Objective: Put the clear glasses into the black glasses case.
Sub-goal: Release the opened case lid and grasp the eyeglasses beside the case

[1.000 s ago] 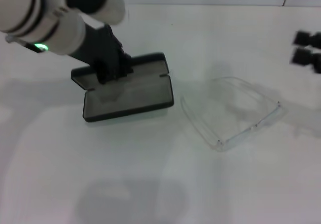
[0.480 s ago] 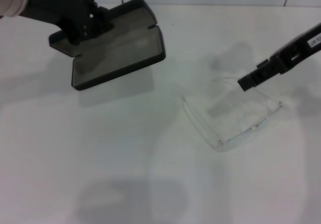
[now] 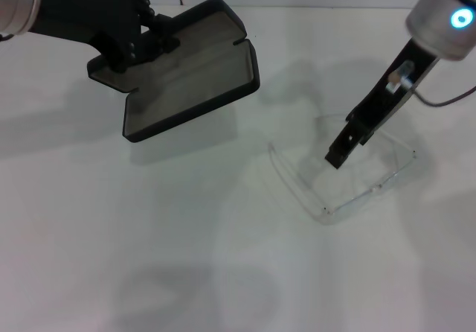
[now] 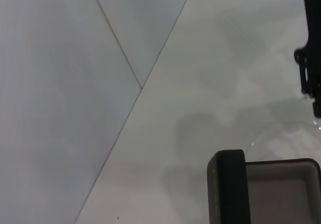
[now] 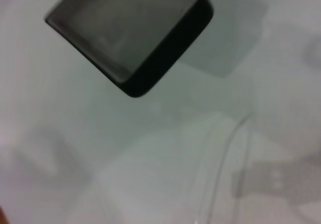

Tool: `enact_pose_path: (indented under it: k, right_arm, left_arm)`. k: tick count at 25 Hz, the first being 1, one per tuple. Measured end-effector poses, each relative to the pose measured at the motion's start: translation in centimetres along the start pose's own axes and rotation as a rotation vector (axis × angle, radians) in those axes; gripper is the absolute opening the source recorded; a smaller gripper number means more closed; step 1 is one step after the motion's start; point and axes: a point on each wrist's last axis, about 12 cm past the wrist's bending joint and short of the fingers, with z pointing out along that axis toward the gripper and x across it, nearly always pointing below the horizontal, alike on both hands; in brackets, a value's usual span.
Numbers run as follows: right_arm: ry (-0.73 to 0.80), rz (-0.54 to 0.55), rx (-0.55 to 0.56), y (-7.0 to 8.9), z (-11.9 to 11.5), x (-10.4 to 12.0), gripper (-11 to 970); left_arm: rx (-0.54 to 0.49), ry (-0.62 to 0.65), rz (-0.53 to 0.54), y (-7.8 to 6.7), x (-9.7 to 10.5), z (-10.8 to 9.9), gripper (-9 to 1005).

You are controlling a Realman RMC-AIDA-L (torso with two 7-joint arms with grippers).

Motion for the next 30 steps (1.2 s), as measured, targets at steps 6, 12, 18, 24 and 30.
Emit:
enact_pose_path:
  k: [6, 12, 18, 24, 30]
  right_arm:
    - [0.091, -0.237, 0.075, 0.6, 2.2, 0.2, 667]
    - [0.084, -0.595, 0.084, -0.1, 2.3, 1.9, 668]
    - [0.048, -0.761, 0.111, -1.1, 1.6, 3.0, 667]
    - [0.132, -0.793, 0.076, -1.2, 2.2, 3.6, 665]
    - [0.175, -0.805, 0.063, -1.2, 3.4, 3.8, 659]
  left_arm:
    - [0.007, -0.003, -0.004, -0.2, 0.1, 0.1, 212]
    - [0.013, -0.001, -0.013, -0.3, 0.2, 0.2, 215]
    - [0.016, -0.003, -0.031, -0.4, 0.3, 0.3, 218]
    - [0.018, -0.005, -0.037, -0.3, 0.0, 0.3, 221]
    - [0.017, -0.006, -0.031, -0.2, -0.2, 0.3, 224]
